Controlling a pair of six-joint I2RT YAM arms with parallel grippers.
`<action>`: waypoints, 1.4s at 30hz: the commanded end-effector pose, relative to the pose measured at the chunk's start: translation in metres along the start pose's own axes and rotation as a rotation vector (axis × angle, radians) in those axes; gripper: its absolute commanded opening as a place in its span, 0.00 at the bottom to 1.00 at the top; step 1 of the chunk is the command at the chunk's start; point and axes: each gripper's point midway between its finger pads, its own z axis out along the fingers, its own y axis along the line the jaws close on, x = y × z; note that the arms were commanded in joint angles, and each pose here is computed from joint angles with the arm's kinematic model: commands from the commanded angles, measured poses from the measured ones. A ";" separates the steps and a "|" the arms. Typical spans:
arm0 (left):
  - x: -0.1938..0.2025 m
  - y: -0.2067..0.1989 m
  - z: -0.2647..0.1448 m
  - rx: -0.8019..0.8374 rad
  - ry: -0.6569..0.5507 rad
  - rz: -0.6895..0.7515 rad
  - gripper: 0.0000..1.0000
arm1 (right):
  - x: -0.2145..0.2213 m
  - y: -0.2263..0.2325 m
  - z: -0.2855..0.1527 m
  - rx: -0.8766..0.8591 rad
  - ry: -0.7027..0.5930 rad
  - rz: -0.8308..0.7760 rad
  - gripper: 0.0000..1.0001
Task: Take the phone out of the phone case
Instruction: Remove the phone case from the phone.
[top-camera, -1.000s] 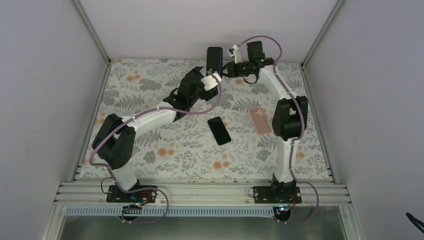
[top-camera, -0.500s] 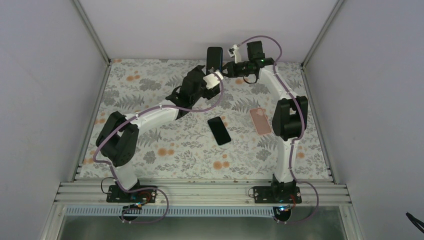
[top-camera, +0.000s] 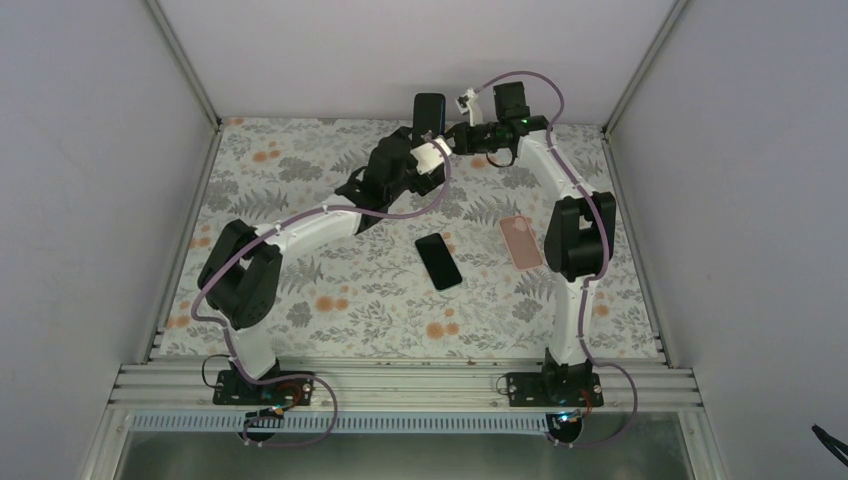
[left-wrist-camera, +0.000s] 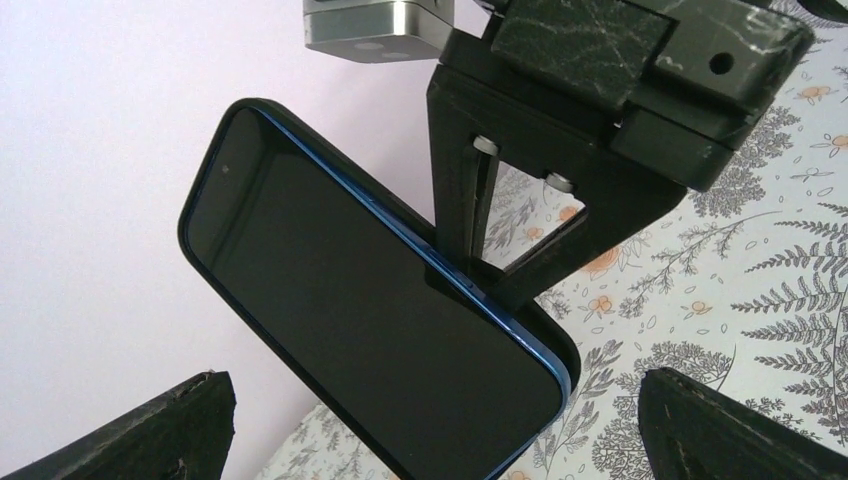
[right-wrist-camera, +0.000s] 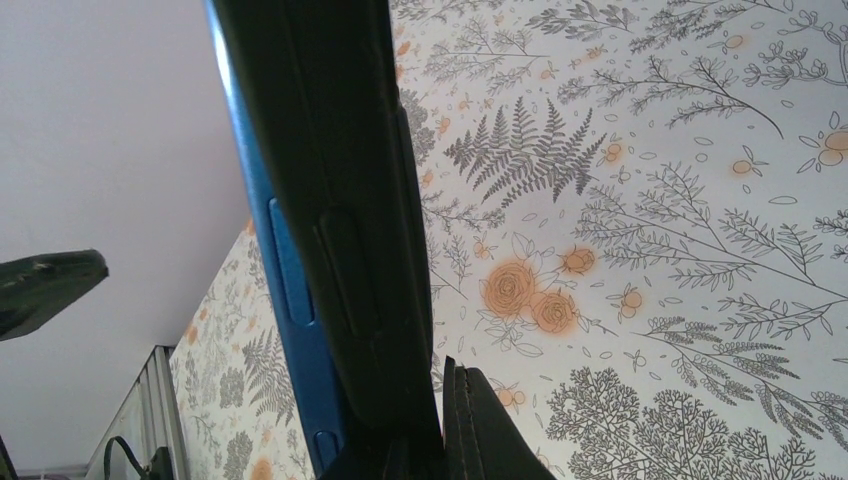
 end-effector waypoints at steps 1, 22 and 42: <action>-0.002 -0.003 0.006 0.015 -0.004 -0.017 0.99 | -0.020 0.032 -0.011 -0.079 -0.057 -0.073 0.04; 0.005 0.017 0.008 -0.032 0.007 -0.043 0.99 | -0.016 0.035 -0.010 -0.095 -0.049 -0.073 0.03; 0.011 0.020 0.017 -0.055 0.028 -0.021 0.99 | -0.015 0.050 -0.008 -0.120 -0.044 -0.088 0.03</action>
